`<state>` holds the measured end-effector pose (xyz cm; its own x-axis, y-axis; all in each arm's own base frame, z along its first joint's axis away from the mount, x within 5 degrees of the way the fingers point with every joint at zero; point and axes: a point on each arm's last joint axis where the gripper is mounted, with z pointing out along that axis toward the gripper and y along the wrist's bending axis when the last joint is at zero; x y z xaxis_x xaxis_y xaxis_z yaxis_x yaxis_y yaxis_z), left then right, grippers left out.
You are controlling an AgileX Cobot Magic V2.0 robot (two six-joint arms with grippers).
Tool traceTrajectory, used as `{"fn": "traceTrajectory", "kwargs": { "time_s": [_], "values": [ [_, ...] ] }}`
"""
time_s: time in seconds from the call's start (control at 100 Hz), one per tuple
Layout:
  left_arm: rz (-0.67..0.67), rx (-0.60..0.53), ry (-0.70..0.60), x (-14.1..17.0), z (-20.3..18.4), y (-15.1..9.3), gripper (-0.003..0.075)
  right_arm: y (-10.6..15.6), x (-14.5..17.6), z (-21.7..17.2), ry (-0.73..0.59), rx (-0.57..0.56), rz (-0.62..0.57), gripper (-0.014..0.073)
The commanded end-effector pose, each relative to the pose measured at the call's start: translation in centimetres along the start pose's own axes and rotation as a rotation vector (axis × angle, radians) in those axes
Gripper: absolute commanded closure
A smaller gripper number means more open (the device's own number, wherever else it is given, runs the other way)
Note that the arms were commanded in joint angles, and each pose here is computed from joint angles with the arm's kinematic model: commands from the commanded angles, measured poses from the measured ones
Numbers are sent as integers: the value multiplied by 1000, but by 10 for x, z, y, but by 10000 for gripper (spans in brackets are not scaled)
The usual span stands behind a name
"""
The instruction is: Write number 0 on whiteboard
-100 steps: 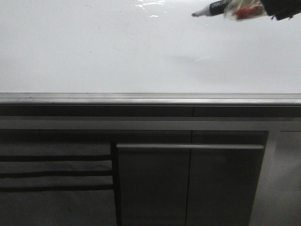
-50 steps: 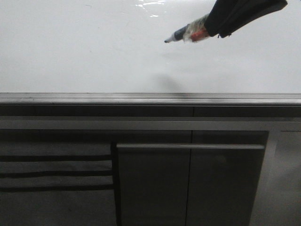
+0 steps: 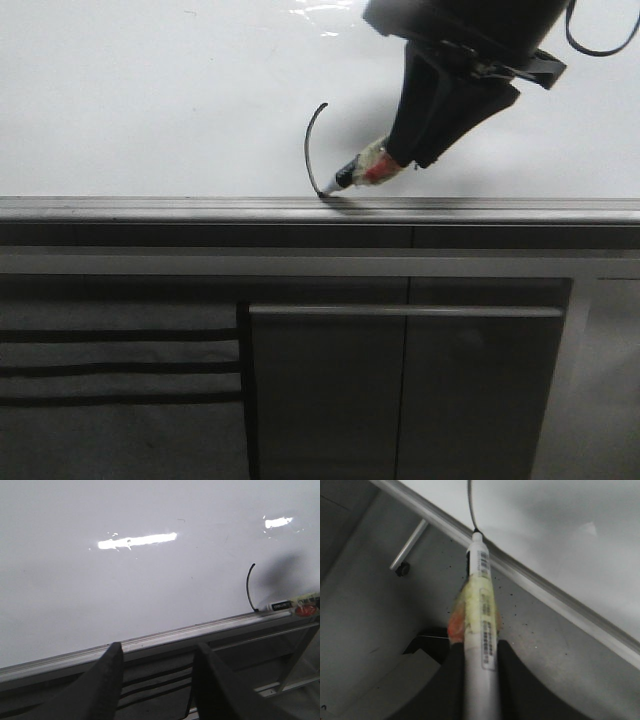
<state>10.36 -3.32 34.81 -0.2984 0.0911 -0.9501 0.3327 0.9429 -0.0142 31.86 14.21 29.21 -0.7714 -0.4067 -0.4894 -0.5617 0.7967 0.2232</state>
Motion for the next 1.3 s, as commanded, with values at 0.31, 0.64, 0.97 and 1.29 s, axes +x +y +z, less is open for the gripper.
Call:
{"fn": "traceTrajectory", "kwargs": {
  "time_s": [0.31, 0.64, 0.97, 1.29],
  "values": [
    [-13, -19, -93, -14, -3, 2, 426, 19, -34, -64, -250, 55, -81, 608],
    [159, 252, 104, 0, 10, -20, 426, 101, 54, -62, -299, -8, -720, 608],
    [453, 670, 205, -4, 54, -61, 426, 114, 72, -78, -374, 44, -1022, 608],
    [707, 746, 201, -22, 103, -107, 426, 113, 67, -79, -421, 84, -1048, 608]
  ]
}}
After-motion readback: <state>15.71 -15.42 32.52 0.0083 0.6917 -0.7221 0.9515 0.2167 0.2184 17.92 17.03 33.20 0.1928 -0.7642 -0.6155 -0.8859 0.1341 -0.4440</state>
